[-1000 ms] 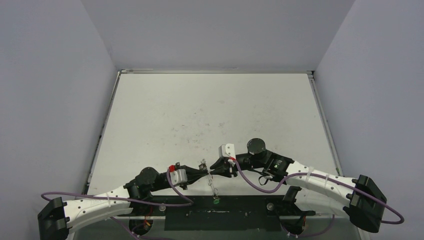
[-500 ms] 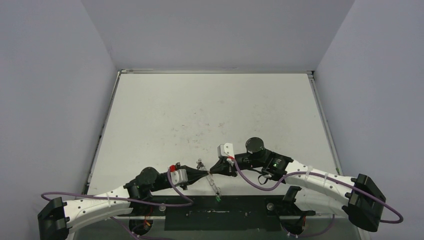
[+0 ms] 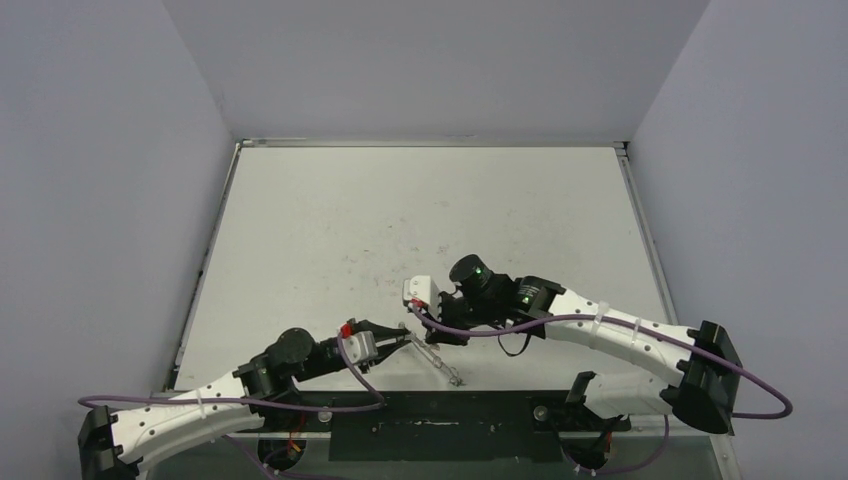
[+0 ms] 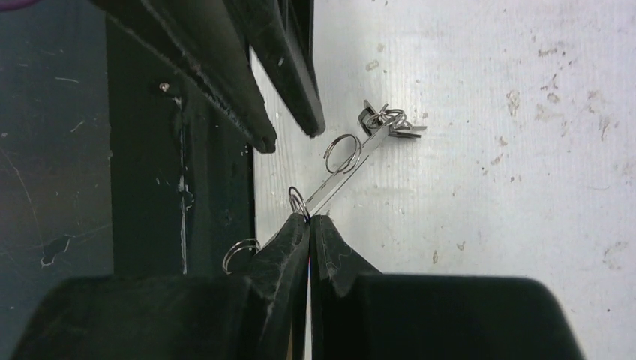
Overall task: Put the keys on the keyring
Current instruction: Adjust the key on the keyring.
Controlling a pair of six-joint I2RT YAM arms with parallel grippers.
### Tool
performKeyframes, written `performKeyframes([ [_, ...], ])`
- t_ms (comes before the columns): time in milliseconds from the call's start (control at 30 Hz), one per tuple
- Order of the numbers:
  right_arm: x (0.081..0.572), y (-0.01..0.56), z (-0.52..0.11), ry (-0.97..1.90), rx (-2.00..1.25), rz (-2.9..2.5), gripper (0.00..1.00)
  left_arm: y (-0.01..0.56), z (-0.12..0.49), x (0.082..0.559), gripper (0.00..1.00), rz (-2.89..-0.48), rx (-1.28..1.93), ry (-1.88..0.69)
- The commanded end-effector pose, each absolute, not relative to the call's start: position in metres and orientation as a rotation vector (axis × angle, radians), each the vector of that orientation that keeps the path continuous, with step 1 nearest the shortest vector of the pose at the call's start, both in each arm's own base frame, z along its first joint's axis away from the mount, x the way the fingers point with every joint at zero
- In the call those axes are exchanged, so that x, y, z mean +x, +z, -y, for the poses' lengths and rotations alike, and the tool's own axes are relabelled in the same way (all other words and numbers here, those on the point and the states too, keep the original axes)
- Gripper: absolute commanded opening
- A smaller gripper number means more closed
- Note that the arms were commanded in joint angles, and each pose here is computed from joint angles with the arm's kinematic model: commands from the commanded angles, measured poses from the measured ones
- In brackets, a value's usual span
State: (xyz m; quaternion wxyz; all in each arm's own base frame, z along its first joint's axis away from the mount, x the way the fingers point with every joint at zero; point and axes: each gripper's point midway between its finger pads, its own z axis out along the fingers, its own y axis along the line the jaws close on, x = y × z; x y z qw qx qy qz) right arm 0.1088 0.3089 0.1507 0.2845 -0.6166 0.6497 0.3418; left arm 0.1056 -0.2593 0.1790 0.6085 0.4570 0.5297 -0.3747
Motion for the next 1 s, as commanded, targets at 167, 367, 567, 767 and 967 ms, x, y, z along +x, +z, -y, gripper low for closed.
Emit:
performKeyframes([
  [167, 0.118, 0.154, -0.316, 0.693, -1.675, -1.972, 0.0, 0.174, 0.274, 0.102, 0.18, -1.253, 1.145, -0.887],
  [367, 0.118, 0.163, -0.328, 0.703, -1.659, -1.937, 0.0, 0.167, 0.281, 0.104, 0.18, -1.275, 1.145, -0.899],
  [567, 0.116, 0.162, -0.329, 0.708, -1.667, -1.935, 0.0, 0.171, 0.283, 0.105, 0.21, -1.261, 1.115, -0.915],
  [767, 0.115, 0.163, -0.331, 0.721, -1.659, -1.925, 0.0, 0.17, 0.285, 0.103, 0.21, -1.263, 1.107, -0.938],
  [967, 0.113, 0.164, -0.335, 0.752, -1.647, -1.915, 0.0, 0.168, 0.289, 0.103, 0.17, -1.271, 1.105, -0.955],
])
